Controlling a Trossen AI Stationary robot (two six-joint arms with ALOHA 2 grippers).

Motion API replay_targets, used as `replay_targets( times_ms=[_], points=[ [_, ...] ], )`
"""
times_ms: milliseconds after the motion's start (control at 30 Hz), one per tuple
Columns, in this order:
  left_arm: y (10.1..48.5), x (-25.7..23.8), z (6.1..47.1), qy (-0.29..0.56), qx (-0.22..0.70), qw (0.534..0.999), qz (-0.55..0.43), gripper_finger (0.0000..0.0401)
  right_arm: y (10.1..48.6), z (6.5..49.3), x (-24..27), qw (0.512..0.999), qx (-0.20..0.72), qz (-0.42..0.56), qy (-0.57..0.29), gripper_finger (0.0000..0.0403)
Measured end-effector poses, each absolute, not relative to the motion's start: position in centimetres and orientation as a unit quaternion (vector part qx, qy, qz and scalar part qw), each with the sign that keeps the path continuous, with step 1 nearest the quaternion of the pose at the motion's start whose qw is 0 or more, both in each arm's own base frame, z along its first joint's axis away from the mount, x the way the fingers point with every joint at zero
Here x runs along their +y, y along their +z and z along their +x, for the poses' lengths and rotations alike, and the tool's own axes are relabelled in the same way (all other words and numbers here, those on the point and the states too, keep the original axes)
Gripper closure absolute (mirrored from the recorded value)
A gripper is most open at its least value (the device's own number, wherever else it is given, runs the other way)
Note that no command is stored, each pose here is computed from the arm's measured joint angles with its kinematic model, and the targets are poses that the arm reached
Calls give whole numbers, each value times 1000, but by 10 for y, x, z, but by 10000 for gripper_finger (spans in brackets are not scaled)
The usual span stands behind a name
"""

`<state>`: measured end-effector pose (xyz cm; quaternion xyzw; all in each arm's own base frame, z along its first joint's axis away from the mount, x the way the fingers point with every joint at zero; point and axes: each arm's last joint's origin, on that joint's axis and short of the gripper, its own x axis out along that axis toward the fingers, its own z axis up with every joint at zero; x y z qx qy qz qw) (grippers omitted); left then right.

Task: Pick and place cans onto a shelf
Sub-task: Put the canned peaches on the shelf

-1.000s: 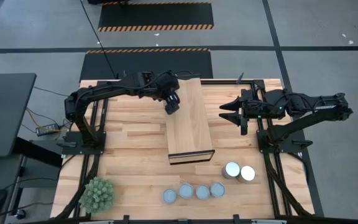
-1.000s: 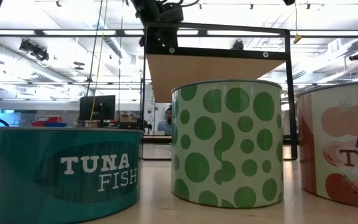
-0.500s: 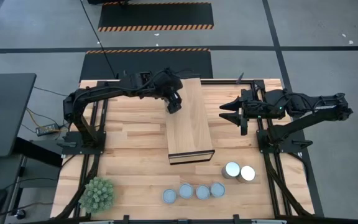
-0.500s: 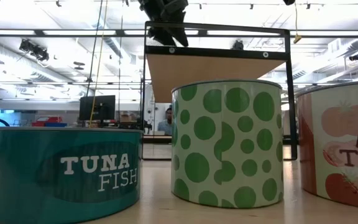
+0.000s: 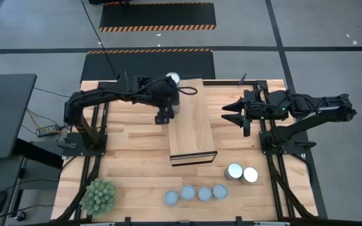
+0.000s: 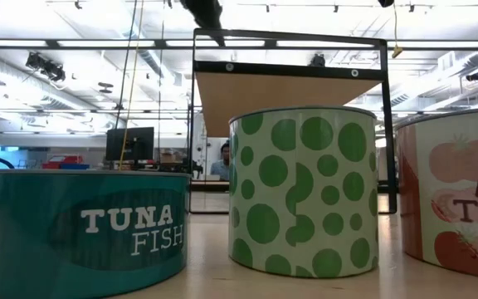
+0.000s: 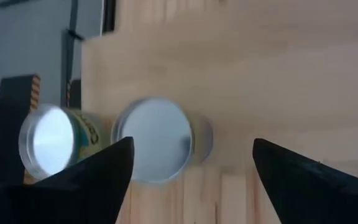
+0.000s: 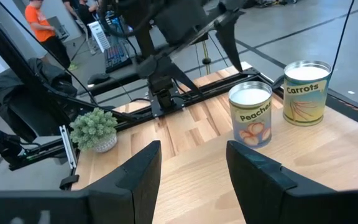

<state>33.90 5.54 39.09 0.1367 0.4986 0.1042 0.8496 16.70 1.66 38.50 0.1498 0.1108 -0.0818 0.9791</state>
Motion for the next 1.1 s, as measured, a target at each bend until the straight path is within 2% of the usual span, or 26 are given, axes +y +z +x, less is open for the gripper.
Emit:
replay_targets(
  times_ms=[167, 367, 600, 867, 1100],
  points=[
    [378, 51, 350, 133, 522, 823, 180, 104, 385, 167, 17, 980, 109, 146, -81, 213],
    [360, 46, 364, 117, 550, 797, 222, 133, 386, 167, 17, 979, 108, 150, -81, 213],
    [348, 55, 372, 166, 573, 761, 256, 170, 386, 167, 17, 979, 107, 154, -81, 213],
    [349, 67, 370, 194, 571, 758, 249, 196, 386, 167, 17, 979, 107, 154, -81, 213],
    [351, 73, 370, 226, 565, 755, 246, 198, 386, 167, 17, 979, 107, 154, -81, 213]
  ],
)
